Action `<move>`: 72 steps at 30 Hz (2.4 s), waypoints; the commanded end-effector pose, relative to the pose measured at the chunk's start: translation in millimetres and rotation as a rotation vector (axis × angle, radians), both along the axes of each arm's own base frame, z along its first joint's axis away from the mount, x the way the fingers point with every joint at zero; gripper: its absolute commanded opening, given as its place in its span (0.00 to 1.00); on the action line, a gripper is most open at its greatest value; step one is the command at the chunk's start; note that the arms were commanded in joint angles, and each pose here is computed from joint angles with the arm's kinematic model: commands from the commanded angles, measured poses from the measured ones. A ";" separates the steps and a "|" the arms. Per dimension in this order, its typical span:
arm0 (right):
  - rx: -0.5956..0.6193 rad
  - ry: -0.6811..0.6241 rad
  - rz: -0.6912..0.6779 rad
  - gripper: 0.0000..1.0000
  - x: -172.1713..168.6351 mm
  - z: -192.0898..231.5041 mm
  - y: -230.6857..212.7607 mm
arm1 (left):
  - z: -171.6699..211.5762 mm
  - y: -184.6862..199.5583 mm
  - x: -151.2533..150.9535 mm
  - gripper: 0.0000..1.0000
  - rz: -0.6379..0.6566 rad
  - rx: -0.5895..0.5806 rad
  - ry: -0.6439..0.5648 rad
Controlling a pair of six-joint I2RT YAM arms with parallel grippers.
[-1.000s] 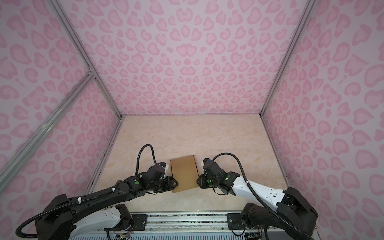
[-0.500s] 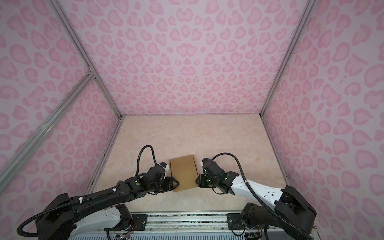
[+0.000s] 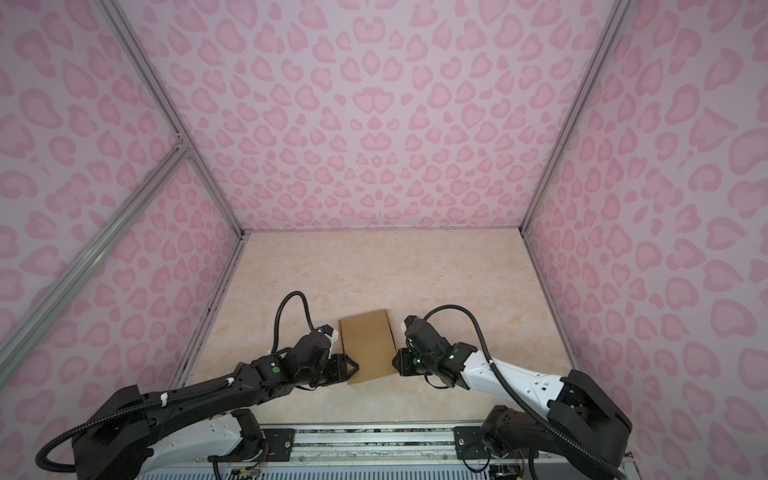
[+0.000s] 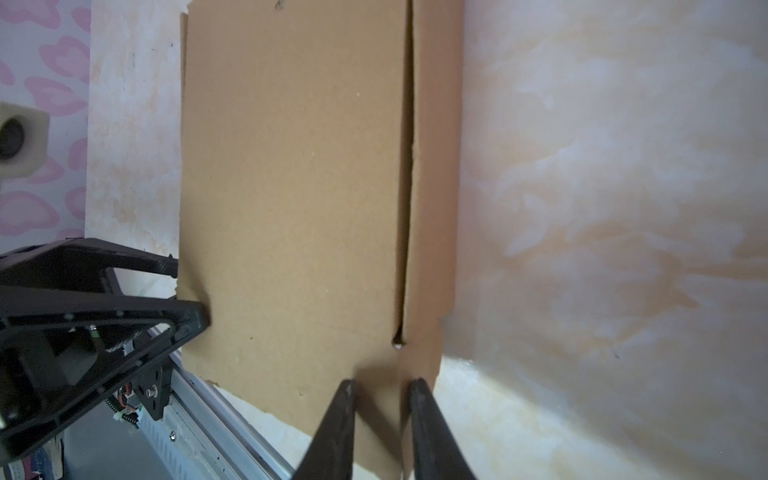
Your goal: Fold the paper box
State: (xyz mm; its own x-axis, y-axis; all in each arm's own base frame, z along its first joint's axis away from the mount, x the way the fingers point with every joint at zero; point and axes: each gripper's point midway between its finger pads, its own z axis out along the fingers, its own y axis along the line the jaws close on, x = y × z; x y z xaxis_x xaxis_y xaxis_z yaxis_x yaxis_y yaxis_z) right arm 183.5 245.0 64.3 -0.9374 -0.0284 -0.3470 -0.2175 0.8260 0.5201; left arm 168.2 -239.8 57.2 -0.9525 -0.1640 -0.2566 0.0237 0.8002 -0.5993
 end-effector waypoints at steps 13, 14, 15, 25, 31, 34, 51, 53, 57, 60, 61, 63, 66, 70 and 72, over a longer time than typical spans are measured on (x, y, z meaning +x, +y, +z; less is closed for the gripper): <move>0.015 -0.016 -0.005 0.24 4.6 4.4 4.0 | 4.3 -8.1 5.5 0.53 0.022 -0.024 -0.028; 0.018 -0.018 -0.004 0.24 4.6 5.3 4.6 | 4.4 -8.6 6.0 0.53 0.024 -0.027 -0.031; 0.018 -0.018 -0.003 0.24 4.7 5.5 4.6 | 4.5 -9.1 6.0 0.53 0.026 -0.029 -0.033; 0.005 -0.018 0.000 0.24 4.6 1.2 3.2 | 5.9 -9.6 9.1 0.51 0.035 -0.012 -0.056; 0.008 -0.011 0.000 0.24 4.1 -1.9 3.7 | 9.8 -8.6 11.2 0.50 0.050 -0.022 -0.075; 0.011 -0.015 0.000 0.24 4.9 0.3 4.4 | 13.6 -9.3 12.5 0.50 0.053 -0.031 -0.085; 0.001 -0.019 -0.002 0.24 7.4 -1.6 2.8 | 5.2 -5.7 12.4 0.50 0.067 -0.017 -0.091; -0.003 -0.022 -0.002 0.24 8.0 -2.6 2.0 | 2.8 -3.8 12.7 0.49 0.071 -0.011 -0.095; -0.017 -0.036 0.000 0.23 9.9 -4.1 0.2 | -1.9 -1.4 12.3 0.47 0.079 -0.010 -0.096; -0.023 -0.051 0.002 0.23 11.8 -4.2 -0.6 | -4.5 0.3 12.6 0.46 0.083 -0.004 -0.098; -0.025 -0.055 0.001 0.23 12.5 -3.9 -0.8 | -4.5 0.7 13.0 0.46 0.085 -0.002 -0.102; -0.025 -0.060 0.002 0.23 13.5 -4.5 -0.7 | -4.5 1.8 13.9 0.46 0.089 0.001 -0.108; -0.024 -0.055 0.005 0.23 12.7 -5.9 0.1 | -3.4 2.1 14.9 0.46 0.096 -0.006 -0.115; -0.015 -0.053 0.004 0.22 12.7 -5.0 1.6 | -1.2 0.7 15.7 0.47 0.100 -0.020 -0.119; -0.014 -0.051 0.002 0.22 12.9 -4.7 1.6 | 0.0 -0.5 15.9 0.48 0.099 -0.025 -0.118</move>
State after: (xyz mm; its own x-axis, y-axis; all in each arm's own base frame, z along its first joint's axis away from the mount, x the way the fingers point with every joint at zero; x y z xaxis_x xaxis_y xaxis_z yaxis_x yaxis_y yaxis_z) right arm 194.8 245.3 59.8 -0.9229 -0.0350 -0.3835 -0.2373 0.8359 0.4950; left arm 179.8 -238.2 52.1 -0.9060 -0.2398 -0.3489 0.0187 0.8006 -0.5988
